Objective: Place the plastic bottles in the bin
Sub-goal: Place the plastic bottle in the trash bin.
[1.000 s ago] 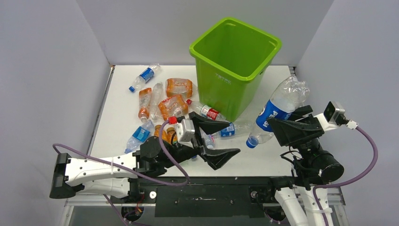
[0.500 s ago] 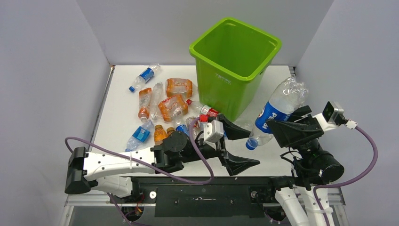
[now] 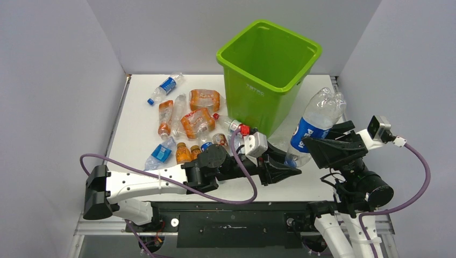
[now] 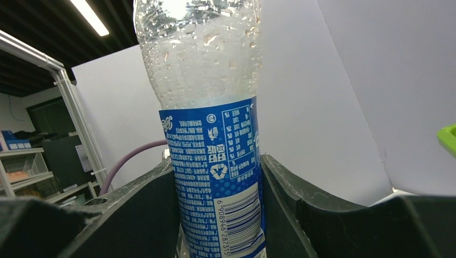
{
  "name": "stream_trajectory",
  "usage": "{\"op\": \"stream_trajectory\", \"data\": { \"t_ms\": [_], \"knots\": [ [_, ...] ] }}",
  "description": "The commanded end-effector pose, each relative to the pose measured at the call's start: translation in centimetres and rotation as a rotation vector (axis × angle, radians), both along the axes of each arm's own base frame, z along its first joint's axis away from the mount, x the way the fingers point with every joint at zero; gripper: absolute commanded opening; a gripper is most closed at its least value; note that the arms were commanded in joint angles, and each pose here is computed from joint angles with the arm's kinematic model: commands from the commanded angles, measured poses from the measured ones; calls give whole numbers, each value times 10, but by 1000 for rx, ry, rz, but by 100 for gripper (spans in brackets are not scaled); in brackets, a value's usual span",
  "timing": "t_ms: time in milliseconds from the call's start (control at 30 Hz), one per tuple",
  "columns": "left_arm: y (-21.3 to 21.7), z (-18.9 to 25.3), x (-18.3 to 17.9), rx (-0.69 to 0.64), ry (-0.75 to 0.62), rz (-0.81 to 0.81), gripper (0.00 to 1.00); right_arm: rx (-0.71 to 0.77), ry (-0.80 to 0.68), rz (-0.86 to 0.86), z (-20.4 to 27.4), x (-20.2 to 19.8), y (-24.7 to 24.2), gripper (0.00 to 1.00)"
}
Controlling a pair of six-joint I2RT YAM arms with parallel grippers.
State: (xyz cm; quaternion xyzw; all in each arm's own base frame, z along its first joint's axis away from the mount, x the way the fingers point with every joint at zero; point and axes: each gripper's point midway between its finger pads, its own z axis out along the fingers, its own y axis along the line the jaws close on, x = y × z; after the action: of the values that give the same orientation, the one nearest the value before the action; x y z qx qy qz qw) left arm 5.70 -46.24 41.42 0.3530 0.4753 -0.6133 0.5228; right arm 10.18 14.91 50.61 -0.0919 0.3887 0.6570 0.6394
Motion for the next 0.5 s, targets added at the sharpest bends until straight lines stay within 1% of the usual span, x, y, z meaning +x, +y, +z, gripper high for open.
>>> {"op": "stream_trajectory", "data": {
  "t_ms": [0, 33, 67, 100, 133, 167, 233, 300, 467],
  "knots": [
    [6, 40, -15, -108, -52, -65, 1, -33, -4, -16, 4, -2, 2, 6],
    [8, 41, -13, -107, -53, -54, 0, -41, 0, -22, 3, -1, 2, 13],
    [10, 40, -11, -105, -53, -44, 0, -47, 3, -24, 4, 0, 3, 24],
    [12, 39, -9, -104, -55, -34, 0, -50, 2, -25, 4, 0, 3, 38],
    [15, 39, -7, -105, -55, -20, 0, -52, 1, -27, 5, -1, 3, 58],
    [18, 37, -4, -101, -53, -7, 0, -56, 6, -32, 5, 0, 3, 73],
    [24, 36, 1, -99, -48, 24, 0, -62, 12, -45, 7, 2, 2, 98],
    [31, 33, 7, -92, -46, 56, 0, -72, 24, -57, 8, 6, 2, 90],
    [52, 33, 20, -76, -56, 139, 0, -92, 37, -78, 12, 10, 2, 90]
  ]
}}
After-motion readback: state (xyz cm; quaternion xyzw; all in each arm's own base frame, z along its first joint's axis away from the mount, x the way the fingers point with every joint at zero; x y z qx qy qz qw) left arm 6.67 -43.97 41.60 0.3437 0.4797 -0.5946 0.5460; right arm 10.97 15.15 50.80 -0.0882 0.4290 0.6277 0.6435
